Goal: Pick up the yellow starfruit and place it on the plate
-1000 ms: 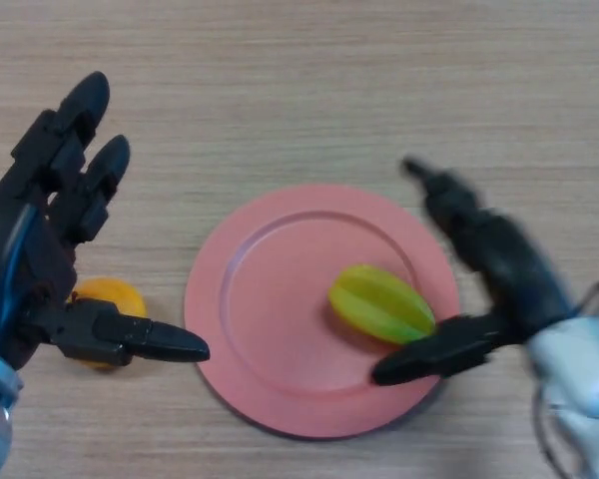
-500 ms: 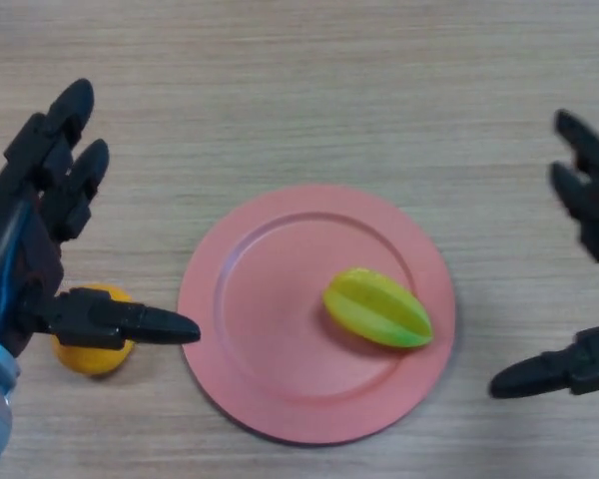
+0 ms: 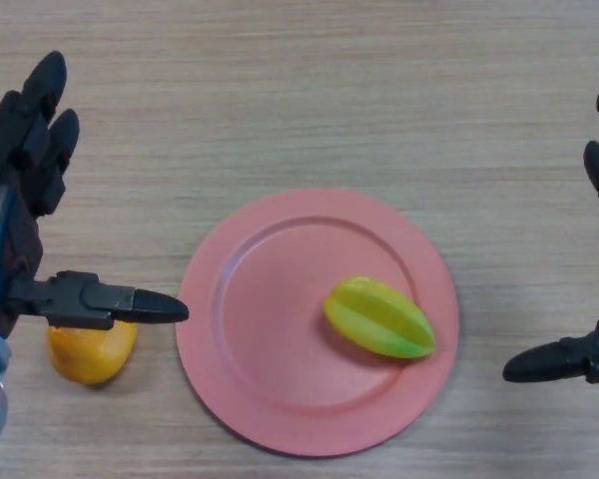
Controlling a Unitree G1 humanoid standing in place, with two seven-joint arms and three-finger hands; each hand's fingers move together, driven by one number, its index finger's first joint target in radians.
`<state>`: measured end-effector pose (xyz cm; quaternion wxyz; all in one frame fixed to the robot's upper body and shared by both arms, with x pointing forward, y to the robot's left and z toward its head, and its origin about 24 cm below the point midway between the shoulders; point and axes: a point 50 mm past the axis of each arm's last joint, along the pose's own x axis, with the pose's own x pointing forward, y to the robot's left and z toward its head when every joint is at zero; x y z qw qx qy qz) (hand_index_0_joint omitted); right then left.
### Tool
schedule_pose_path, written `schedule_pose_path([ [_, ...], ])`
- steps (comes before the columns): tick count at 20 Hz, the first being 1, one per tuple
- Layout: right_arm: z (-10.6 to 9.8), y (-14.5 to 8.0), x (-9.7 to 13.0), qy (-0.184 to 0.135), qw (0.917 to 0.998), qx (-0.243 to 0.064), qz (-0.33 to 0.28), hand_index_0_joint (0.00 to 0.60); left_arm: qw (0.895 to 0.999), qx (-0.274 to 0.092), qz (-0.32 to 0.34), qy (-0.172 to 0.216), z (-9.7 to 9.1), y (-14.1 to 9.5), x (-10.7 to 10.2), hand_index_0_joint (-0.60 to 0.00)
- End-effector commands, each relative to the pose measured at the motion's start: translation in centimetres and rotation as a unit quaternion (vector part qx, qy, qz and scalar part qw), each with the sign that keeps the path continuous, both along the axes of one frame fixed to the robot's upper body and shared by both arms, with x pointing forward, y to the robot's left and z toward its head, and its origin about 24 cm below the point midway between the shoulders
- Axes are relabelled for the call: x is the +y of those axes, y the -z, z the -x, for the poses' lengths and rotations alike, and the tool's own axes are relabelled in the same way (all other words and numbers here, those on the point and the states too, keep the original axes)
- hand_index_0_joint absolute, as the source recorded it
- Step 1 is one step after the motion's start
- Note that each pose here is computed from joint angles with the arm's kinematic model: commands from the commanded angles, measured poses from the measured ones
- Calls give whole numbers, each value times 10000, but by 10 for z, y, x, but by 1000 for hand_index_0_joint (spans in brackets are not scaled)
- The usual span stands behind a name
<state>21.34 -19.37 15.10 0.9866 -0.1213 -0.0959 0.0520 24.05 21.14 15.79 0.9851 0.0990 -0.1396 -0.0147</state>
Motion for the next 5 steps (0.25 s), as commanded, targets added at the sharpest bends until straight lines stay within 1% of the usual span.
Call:
schedule_pose_path([
  [1,9,-30,5,-203,9940,-1073,48,0,9892,-1341,-467,-365,9,-39,11,0],
  [5,9,-30,8,-244,9943,-1027,147,0,9879,-1437,-426,-407,10,-41,13,0],
])
